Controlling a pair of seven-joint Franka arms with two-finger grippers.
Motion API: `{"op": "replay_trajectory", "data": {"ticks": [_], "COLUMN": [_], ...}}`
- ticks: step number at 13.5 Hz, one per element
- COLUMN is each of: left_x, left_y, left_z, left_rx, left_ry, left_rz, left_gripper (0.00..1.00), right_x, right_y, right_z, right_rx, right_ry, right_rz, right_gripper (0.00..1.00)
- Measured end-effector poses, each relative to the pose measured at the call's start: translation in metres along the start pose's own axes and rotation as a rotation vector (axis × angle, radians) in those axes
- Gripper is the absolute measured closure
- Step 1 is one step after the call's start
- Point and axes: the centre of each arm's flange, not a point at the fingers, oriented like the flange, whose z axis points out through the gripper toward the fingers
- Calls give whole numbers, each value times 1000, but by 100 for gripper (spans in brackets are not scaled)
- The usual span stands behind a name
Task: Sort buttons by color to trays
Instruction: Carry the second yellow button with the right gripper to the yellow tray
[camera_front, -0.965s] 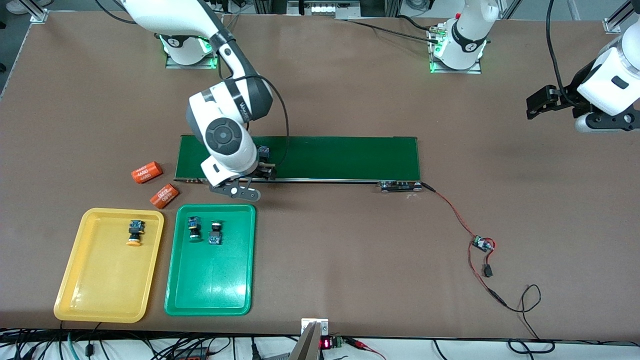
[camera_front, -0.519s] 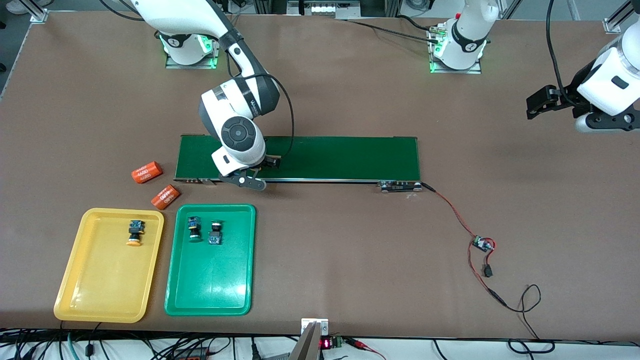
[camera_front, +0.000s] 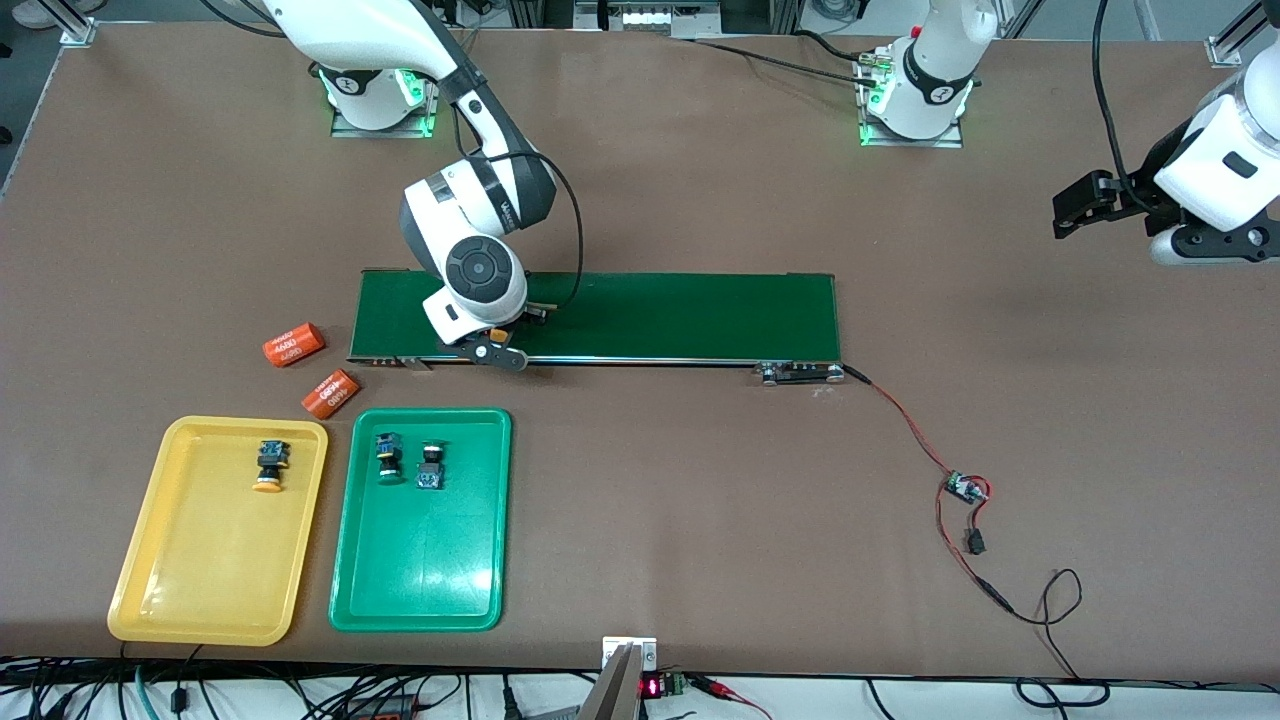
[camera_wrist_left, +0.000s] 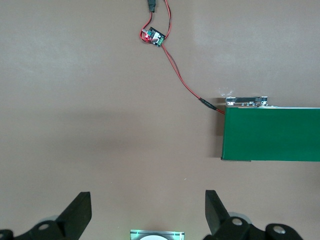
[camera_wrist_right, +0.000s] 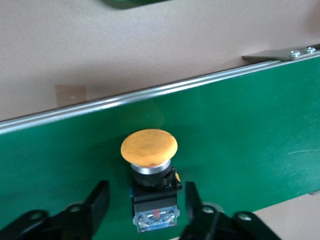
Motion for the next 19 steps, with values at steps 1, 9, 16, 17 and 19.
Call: {"op": "replay_trajectory", "data": {"ticks": [1,9,16,17,19], "left_x": [0,0,0,0,0], "left_y": [0,0,0,0,0], "left_z": [0,0,0,0,0], "left_rx": [0,0,0,0,0], "left_ry": [0,0,0,0,0], "left_rz": [0,0,0,0,0], "left_gripper": [0,0,0,0,0], "right_x": [-1,19,168,189,222], "right_y": [2,15,175,204,250], "right_z": [4,-38,-50,-36,-18], "right_rx": [-2,78,-25,-36,-42], "right_ry": [-2,65,195,193,194], "right_rz": [0,36,-19,-46,-98], "right_gripper": [33,59,59,59,59]}}
